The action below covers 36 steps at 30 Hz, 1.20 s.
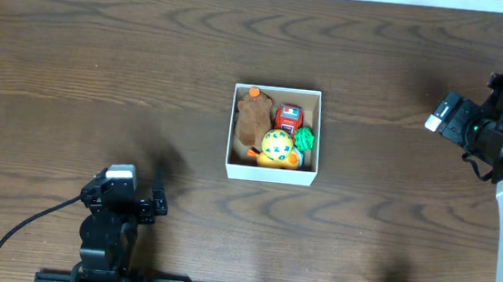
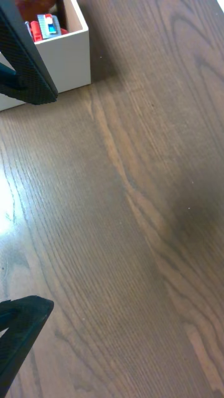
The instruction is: Pack container
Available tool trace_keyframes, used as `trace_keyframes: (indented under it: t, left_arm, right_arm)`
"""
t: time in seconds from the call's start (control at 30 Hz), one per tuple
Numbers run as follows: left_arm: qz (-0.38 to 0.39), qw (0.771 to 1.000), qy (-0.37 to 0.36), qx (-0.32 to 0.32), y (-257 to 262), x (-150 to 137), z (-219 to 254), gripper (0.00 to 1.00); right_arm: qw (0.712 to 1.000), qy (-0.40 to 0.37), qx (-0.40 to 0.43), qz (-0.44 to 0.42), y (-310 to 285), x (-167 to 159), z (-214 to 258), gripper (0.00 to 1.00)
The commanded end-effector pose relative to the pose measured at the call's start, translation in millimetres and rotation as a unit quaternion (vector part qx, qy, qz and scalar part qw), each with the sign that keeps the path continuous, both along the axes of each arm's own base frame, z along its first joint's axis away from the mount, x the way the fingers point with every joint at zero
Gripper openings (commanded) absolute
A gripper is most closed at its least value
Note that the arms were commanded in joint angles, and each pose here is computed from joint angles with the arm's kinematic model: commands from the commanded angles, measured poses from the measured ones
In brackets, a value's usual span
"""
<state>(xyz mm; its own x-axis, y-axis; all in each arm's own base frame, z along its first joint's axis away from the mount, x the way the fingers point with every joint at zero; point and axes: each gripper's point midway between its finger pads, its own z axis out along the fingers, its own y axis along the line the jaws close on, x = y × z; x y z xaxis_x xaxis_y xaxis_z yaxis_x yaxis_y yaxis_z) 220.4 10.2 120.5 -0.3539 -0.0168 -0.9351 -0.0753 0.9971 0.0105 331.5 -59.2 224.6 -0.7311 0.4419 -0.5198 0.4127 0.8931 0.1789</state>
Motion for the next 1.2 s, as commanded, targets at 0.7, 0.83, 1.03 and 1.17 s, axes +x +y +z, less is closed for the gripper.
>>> trace_keyframes:
  t: [0.7,0.83,1.03,1.17]
  left_arm:
    - [0.0,1.0,0.007,0.007,1.2,0.1,-8.0,0.98]
    - [0.0,1.0,0.007,0.007,1.2,0.1,-8.0,0.98]
    - [0.0,1.0,0.007,0.007,1.2,0.0,-8.0,0.98]
    - [0.0,1.0,0.007,0.007,1.2,0.0,-8.0,0.98]
  right_arm:
    - [0.996,-0.033,-0.082,-0.012,-11.1,-41.7,24.9,0.99]
    - [0.983,-0.127,-0.125,0.038,-1.0,-49.1,39.0,0.99]
    - [0.959,-0.218,-0.159,0.088,14.8,-74.5,21.4,0.99]
    - [0.953,-0.239,-0.164,0.085,16.9,-89.7,-10.9,0.99]
